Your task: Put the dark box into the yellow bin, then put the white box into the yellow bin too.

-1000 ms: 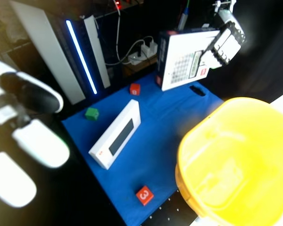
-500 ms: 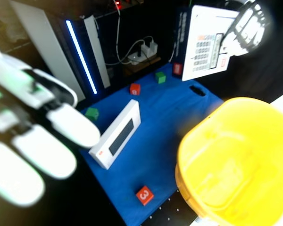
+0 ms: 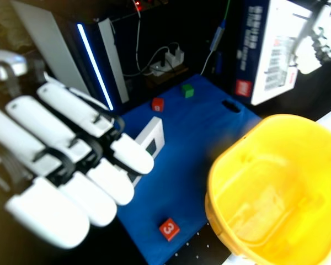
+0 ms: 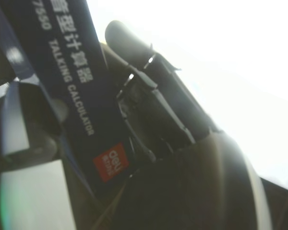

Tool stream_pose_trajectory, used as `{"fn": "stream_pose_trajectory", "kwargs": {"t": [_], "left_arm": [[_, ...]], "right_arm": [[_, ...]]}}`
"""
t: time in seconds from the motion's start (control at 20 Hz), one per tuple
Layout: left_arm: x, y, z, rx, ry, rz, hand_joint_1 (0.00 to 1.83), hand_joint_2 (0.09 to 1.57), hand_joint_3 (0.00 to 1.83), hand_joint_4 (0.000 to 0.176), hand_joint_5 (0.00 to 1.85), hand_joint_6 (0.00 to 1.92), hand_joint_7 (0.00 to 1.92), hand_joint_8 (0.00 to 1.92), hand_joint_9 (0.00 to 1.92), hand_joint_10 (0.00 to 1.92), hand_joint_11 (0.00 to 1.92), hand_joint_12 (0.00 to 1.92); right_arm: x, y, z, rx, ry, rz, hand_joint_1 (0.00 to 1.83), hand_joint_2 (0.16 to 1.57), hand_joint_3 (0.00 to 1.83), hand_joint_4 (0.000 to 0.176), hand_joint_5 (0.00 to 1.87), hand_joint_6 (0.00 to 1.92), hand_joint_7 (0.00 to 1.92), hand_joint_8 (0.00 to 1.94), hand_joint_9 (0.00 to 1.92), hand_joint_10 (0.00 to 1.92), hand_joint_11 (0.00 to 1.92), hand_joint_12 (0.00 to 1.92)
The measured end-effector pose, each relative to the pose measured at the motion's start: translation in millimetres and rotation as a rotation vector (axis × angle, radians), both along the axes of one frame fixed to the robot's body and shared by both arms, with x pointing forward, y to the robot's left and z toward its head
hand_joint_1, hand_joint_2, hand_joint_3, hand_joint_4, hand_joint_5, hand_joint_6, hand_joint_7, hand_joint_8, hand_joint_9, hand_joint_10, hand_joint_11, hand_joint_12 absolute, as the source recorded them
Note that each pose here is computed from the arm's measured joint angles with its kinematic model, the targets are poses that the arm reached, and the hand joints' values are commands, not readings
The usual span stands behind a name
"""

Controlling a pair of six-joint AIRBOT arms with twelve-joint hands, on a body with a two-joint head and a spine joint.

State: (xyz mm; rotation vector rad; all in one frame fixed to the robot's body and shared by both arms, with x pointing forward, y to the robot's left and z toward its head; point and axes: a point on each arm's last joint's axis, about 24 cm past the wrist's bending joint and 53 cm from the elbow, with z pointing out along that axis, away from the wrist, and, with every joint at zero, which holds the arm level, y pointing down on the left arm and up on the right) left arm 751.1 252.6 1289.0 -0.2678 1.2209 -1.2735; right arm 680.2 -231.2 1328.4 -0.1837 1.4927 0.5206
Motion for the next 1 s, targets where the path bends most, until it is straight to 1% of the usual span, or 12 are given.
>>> {"fn": "stream_pose_trajectory", "kwargs": {"t": [0.2,0.3,0.4,0.45,0.5,0.55,0.6,0.65,0.7,0.75,0.85,1.0], "left_arm": [[34.0,-29.0,-1.1,0.002,0.045,-0.021,1.31,0.99,0.00,0.000,1.37,0.05,1.28,0.71,1.32,0.70,0.98,1.26],[40.8,-39.6,-8.8,0.014,0.065,-0.027,1.30,1.03,0.00,0.000,1.37,0.01,1.12,1.02,1.06,1.23,0.81,1.62],[52.6,-38.2,-19.0,0.052,0.101,0.002,1.30,1.01,0.00,0.000,1.40,0.01,1.18,0.88,1.05,1.07,0.79,1.50],[58.4,-33.5,-18.4,0.054,0.109,0.023,1.30,1.01,0.00,0.000,1.38,0.01,1.21,0.84,1.11,1.20,0.90,1.68],[61.9,-27.2,-16.8,0.042,0.118,0.040,1.30,0.98,0.00,0.000,1.42,0.02,1.36,0.50,1.19,0.99,0.92,1.45],[64.1,-25.8,-15.5,0.040,0.120,0.046,1.30,0.98,0.00,0.000,1.42,0.02,1.36,0.50,1.19,0.99,0.92,1.45],[68.8,-25.8,-13.5,0.032,0.125,0.050,1.30,1.03,0.00,0.000,1.36,0.01,1.15,0.95,1.03,1.19,0.74,1.68],[71.6,-25.9,-12.6,0.018,0.133,0.049,1.23,1.00,0.00,0.000,1.40,0.13,0.99,0.37,0.94,0.46,0.60,1.02],[72.3,-26.0,-12.2,0.014,0.133,0.048,1.23,1.00,0.00,0.000,1.40,0.13,0.99,0.37,0.94,0.46,0.60,1.02],[72.3,-28.2,-13.0,0.017,0.134,0.045,1.27,0.96,0.00,0.000,1.00,0.02,0.89,0.10,0.88,0.13,0.63,0.59],[71.0,-33.7,-14.6,0.028,0.136,0.028,1.27,0.85,0.00,0.018,0.57,0.00,0.55,0.00,0.51,0.00,0.50,0.12],[69.7,-36.0,0.8,0.005,0.106,0.017,1.24,0.81,0.00,0.070,0.49,0.00,0.45,0.00,0.42,0.00,0.44,0.08]], "right_arm": [[0.7,3.8,-5.4,-0.005,0.003,0.011,0.15,1.17,0.00,0.029,0.33,0.00,0.45,0.00,0.39,0.00,0.00,0.48],[3.0,11.5,-10.2,0.003,0.007,0.029,0.16,1.16,0.00,0.037,0.34,0.00,0.47,0.01,0.37,0.00,0.00,0.47],[9.1,14.6,-16.7,0.002,0.019,0.033,0.17,1.16,0.00,0.045,0.35,0.00,0.47,0.00,0.35,0.00,0.00,0.42],[10.1,16.8,-17.8,0.003,0.020,0.038,0.17,1.16,0.00,0.037,0.35,0.00,0.47,0.00,0.34,0.00,0.00,0.41],[9.8,20.0,-17.8,0.003,0.019,0.044,0.18,1.15,0.00,0.010,0.34,0.00,0.44,0.00,0.38,0.00,0.00,0.52],[9.6,21.0,-16.7,0.005,0.015,0.047,0.18,1.15,0.00,0.010,0.34,0.00,0.44,0.00,0.38,0.00,0.00,0.52],[9.3,21.4,-15.0,0.009,0.008,0.049,0.17,1.16,0.00,0.007,0.33,0.00,0.44,0.00,0.37,0.00,0.00,0.51],[9.0,22.7,-14.0,0.010,0.004,0.052,0.15,1.16,0.00,0.007,0.33,0.00,0.47,0.01,0.37,0.00,0.00,0.48],[9.1,23.7,-14.0,0.011,0.004,0.054,0.15,1.16,0.00,0.007,0.33,0.00,0.47,0.01,0.37,0.00,0.00,0.48],[9.0,23.6,-13.9,0.011,0.004,0.054,0.14,1.15,0.00,0.018,0.34,0.00,0.46,0.00,0.38,0.00,0.00,0.47],[9.1,22.7,-13.9,0.011,0.004,0.052,0.11,1.16,0.01,0.042,0.32,0.00,0.46,0.00,0.35,0.00,0.00,0.44],[9.2,22.6,-14.4,0.010,0.006,0.052,0.15,1.14,0.00,0.053,0.34,0.01,0.49,0.01,0.34,0.00,0.00,0.39]]}}
